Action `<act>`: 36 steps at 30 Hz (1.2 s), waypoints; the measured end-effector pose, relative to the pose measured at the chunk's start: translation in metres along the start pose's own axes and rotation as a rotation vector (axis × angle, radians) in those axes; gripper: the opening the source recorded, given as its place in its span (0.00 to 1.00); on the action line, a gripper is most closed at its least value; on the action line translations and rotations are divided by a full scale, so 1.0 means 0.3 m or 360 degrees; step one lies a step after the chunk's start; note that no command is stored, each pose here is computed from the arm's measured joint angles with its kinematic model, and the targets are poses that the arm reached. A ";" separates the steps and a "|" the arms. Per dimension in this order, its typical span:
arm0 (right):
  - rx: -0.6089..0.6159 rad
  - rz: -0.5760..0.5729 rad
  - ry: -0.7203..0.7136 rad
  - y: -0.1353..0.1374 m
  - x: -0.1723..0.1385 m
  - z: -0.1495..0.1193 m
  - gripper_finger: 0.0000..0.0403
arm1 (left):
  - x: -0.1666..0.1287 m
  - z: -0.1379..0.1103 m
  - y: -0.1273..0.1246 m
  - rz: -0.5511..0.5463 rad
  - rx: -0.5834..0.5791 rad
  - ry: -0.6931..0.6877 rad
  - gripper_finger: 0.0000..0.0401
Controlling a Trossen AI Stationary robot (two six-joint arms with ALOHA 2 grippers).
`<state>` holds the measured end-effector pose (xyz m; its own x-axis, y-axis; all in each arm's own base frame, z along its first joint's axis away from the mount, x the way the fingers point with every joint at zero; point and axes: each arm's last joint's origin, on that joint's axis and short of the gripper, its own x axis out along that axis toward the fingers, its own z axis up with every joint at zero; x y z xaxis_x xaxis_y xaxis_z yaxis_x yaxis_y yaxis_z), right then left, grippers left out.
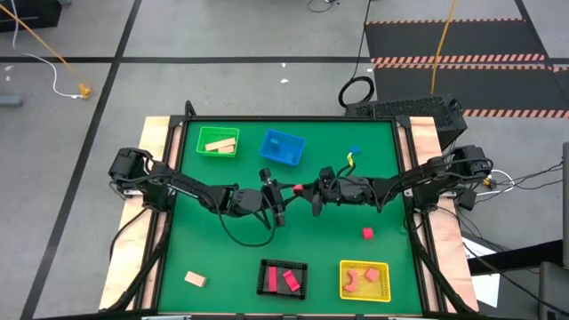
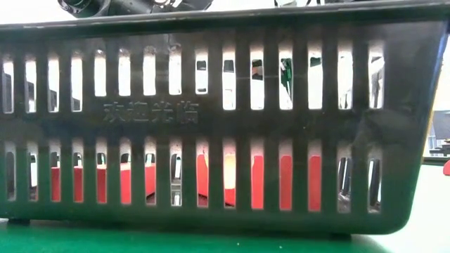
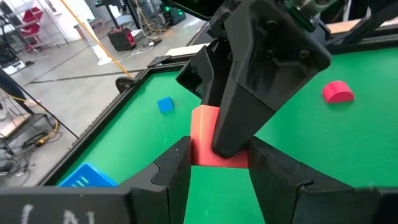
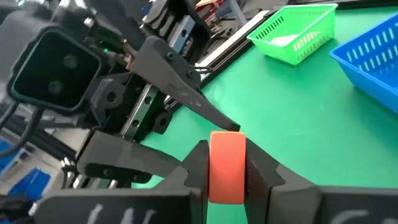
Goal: Sort & place blocks by color
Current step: Put the pink wooden block into the yellow basket
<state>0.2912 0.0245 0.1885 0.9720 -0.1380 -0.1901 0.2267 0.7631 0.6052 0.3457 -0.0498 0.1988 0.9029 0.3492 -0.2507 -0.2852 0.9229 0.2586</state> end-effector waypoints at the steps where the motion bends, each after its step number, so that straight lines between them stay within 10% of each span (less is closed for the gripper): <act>1: -0.0017 0.0007 0.0005 -0.001 -0.001 0.004 0.10 | 0.000 0.001 0.000 0.0000 -0.0022 -0.0003 0.37; 14: -0.0106 -0.0102 0.0461 -0.072 -0.105 0.090 0.10 | -0.006 0.003 -0.013 -0.0035 -0.0153 -0.0015 0.37; 21: 0.0063 0.0295 0.0885 0.008 -0.229 0.091 0.10 | -0.005 -0.016 -0.014 -0.0036 -0.0213 0.0070 0.37; 27: 0.0351 0.0500 0.1271 0.114 -0.309 0.020 0.10 | -0.005 -0.038 -0.012 -0.0026 -0.0305 0.0170 0.37; 36: 0.0609 0.0233 0.1777 0.200 -0.412 -0.144 0.12 | -0.001 -0.069 0.002 0.0012 -0.0367 0.0304 0.37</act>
<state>0.1820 0.1146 0.2148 0.4416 0.7060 -0.5537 0.3060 0.4616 0.8326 0.3385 -0.0459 0.1798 0.8297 0.3604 -0.4262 -0.3771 0.9249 0.0479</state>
